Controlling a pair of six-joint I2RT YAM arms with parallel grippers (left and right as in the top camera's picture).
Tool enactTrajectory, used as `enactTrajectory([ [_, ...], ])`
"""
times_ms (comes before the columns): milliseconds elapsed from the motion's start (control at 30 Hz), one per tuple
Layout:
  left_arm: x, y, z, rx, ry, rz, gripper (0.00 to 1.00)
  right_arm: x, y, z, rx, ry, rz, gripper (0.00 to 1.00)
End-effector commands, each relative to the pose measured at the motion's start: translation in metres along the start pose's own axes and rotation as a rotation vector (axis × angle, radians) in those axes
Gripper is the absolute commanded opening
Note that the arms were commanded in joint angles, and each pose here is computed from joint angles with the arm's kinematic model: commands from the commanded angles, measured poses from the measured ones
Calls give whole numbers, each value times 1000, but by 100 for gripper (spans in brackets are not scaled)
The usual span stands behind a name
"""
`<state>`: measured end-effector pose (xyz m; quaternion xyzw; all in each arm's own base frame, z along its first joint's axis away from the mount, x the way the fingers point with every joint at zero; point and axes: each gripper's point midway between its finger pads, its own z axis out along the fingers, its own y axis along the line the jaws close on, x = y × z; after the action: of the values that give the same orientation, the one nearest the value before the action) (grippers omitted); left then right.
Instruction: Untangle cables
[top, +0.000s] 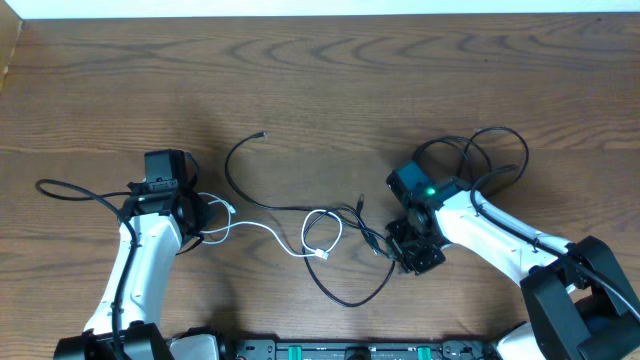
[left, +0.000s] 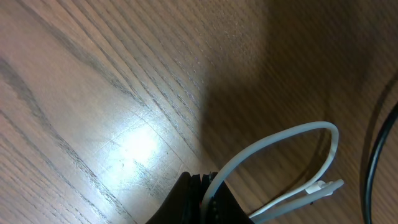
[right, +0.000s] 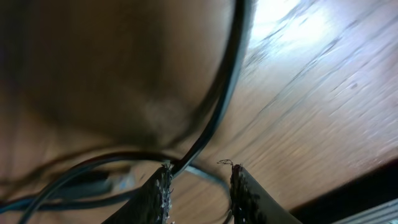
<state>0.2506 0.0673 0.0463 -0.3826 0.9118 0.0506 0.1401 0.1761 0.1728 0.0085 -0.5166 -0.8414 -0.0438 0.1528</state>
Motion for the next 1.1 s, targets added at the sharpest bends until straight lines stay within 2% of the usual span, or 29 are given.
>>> enactTrajectory([
  [0, 3, 3, 3, -11, 11, -11, 8, -13, -13, 6, 19, -70, 97, 30],
  [300, 4, -2, 3, 16, 18, -12, 8, -29, -13, 9, 4, -151, 118, 28],
  [333, 4, -2, 3, 16, 18, -12, 8, -30, -13, 9, 2, -161, 117, 20],
  [367, 4, -2, 3, 16, 18, -12, 8, -32, -13, 8, 3, -173, 118, 7],
  [400, 4, -2, 3, 16, 18, -12, 8, -34, -14, 8, 3, -185, 117, 1],
  [700, 3, -2, 3, 16, 18, -13, 8, -33, -9, -8, -4, -199, -89, 1],
  [933, 3, -2, 3, 16, 18, -13, 8, -9, 40, -91, -257, -272, -573, 1],
  [1067, 3, -2, 3, 16, 18, -13, 8, -2, 52, -131, -373, -359, -697, 1],
])
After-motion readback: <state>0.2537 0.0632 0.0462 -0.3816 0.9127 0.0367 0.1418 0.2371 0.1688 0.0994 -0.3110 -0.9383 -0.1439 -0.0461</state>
